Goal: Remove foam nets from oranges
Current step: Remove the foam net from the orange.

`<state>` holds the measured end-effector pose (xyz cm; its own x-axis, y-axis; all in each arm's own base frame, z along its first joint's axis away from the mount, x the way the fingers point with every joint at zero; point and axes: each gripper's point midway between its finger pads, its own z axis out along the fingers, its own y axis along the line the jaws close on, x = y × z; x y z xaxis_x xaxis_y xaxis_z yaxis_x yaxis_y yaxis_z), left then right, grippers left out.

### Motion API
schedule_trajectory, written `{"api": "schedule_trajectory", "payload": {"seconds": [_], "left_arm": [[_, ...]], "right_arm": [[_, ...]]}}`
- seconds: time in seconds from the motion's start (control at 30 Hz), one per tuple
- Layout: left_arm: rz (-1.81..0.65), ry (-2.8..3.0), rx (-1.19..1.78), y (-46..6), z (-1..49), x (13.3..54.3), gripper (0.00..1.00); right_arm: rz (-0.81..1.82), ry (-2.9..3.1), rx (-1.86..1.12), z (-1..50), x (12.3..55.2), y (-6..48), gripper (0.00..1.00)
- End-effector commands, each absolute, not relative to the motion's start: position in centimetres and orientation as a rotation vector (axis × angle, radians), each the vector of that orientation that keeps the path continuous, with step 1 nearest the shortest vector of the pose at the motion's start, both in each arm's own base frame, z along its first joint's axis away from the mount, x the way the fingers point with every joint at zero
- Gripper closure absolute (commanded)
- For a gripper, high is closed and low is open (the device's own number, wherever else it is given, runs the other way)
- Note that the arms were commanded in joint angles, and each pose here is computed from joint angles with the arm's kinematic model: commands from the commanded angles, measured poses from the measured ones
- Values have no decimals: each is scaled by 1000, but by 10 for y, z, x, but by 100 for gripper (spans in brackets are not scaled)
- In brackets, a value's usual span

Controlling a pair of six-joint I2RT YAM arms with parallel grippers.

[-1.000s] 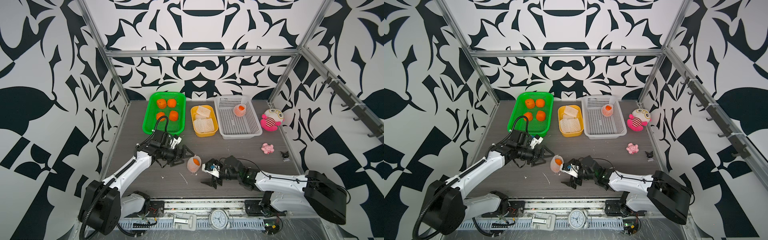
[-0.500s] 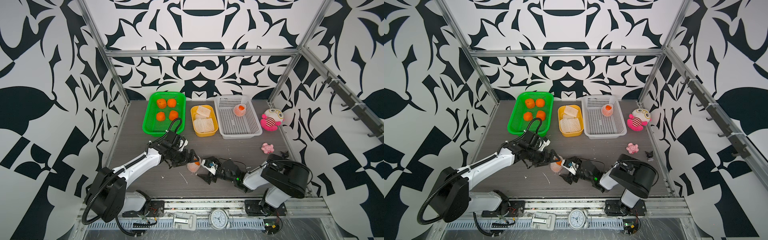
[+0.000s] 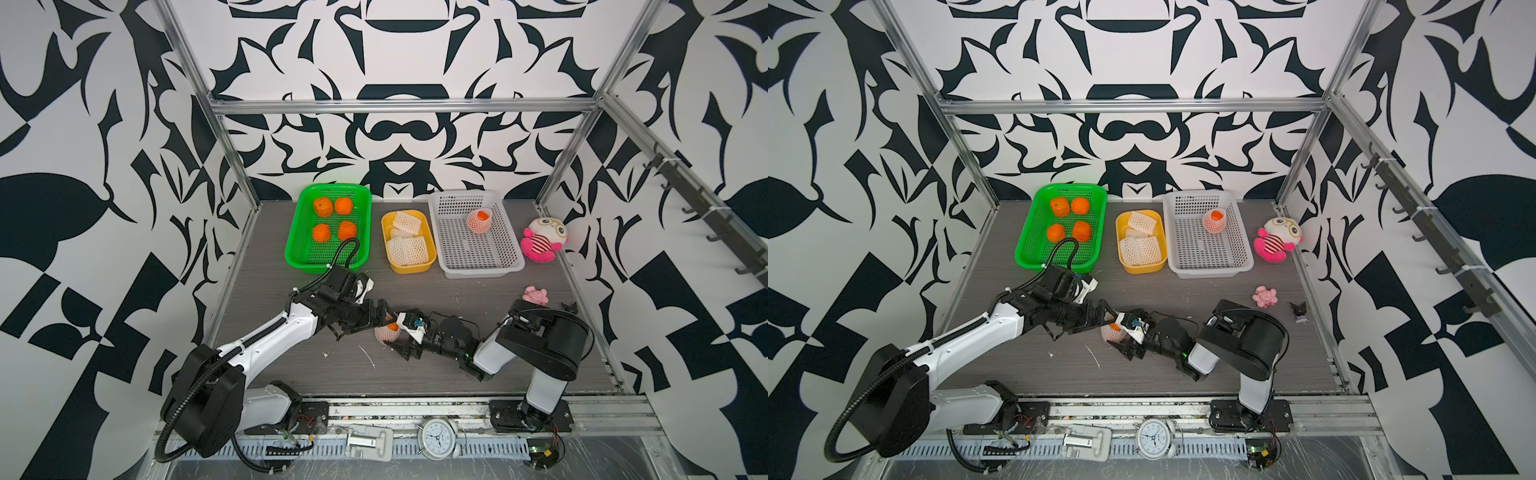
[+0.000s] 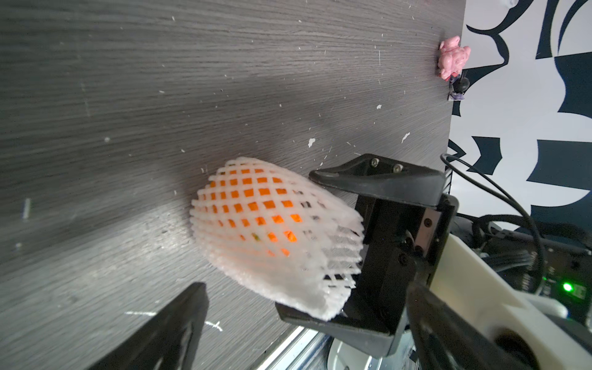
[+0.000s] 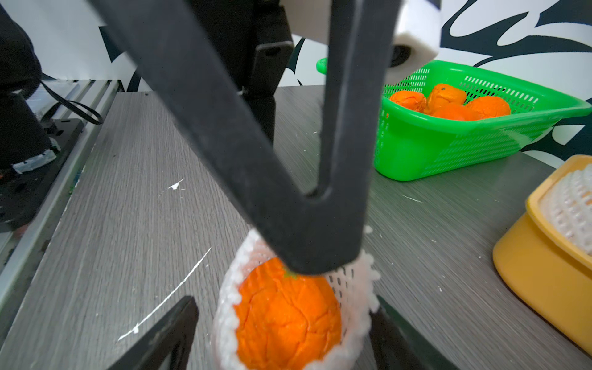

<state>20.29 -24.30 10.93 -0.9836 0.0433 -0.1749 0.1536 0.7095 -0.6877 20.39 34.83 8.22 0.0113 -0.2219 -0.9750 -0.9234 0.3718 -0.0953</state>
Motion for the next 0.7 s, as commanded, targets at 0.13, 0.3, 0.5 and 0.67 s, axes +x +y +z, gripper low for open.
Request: {"api": "schedule_trajectory", "payload": {"seconds": [0.13, 0.3, 0.5, 0.67], "left_arm": [[-1101, 2719, 152, -234, 116, 211, 0], [-1108, 2697, 154, -233, 122, 213, 0], [-1110, 2645, 177, -231, 129, 214, 1], [-1061, 2586, 233, -225, 144, 215, 1]], "right_arm": [[815, 1421, -1060, 100, 205, 358, 30], [844, 1410, -1059, 105, 203, 359, 52], [868, 1406, -1047, 110, 202, 360, 67], [878, 1404, -1052, 116, 201, 361, 72]]}}
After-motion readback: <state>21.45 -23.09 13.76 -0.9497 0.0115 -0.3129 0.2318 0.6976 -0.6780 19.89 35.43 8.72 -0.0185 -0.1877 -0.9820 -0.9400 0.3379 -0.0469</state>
